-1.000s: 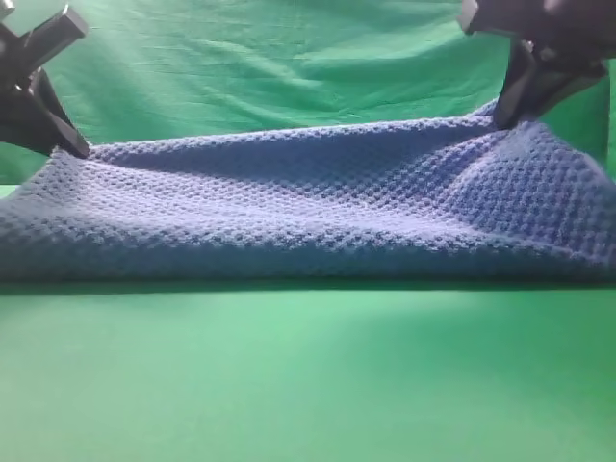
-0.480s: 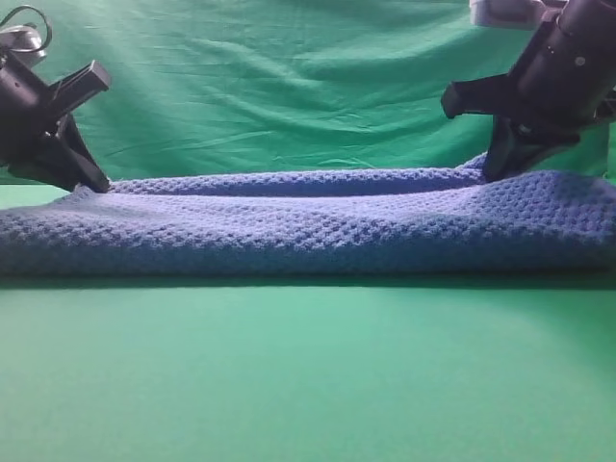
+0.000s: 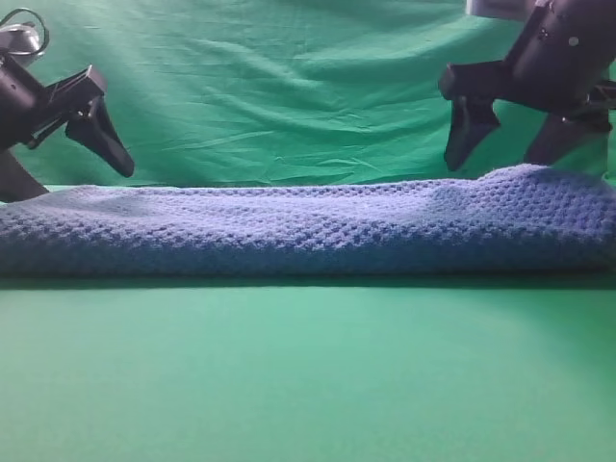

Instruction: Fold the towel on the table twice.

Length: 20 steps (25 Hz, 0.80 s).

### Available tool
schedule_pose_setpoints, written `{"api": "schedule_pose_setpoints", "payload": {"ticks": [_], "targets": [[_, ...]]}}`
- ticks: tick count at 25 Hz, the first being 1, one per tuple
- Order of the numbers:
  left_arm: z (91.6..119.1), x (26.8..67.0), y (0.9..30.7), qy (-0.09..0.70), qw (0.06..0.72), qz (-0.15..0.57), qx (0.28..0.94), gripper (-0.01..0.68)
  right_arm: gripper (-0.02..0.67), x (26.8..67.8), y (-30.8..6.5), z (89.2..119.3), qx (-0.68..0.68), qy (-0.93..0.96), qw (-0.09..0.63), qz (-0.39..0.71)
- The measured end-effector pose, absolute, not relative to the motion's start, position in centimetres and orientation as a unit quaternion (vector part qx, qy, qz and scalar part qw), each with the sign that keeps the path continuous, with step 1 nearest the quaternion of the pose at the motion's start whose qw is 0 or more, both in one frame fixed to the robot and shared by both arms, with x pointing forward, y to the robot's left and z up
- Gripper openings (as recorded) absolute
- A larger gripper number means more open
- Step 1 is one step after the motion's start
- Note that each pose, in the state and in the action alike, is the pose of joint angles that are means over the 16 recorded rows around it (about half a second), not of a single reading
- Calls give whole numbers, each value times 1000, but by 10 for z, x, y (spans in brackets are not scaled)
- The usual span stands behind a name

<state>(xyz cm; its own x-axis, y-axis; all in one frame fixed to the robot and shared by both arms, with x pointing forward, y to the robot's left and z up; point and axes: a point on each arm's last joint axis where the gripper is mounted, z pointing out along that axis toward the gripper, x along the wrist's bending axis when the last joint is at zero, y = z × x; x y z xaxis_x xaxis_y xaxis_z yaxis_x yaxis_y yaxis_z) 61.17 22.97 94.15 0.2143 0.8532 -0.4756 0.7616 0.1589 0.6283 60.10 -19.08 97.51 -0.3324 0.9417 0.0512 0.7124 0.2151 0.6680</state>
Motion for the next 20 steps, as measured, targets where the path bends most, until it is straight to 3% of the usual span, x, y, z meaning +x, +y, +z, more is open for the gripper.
{"api": "schedule_pose_setpoints", "payload": {"ticks": [2, 5, 14, 20], "targets": [[951, 610, 230, 617, 446, 55, 646, 493, 550, 604, -192, 989, 544, 759, 180, 308], [969, 606, 231, 599, 466, 59, 648, 420, 537, 606, -194, 1014, 539, 764, 171, 312], [1050, 572, 234, 530, 520, 93, 663, 91, 208, 577, -201, 1099, 507, 779, 166, 331], [1098, 533, 238, 509, 518, 117, 677, 6, 38, 537, -208, 1146, 490, 782, 168, 347]]}}
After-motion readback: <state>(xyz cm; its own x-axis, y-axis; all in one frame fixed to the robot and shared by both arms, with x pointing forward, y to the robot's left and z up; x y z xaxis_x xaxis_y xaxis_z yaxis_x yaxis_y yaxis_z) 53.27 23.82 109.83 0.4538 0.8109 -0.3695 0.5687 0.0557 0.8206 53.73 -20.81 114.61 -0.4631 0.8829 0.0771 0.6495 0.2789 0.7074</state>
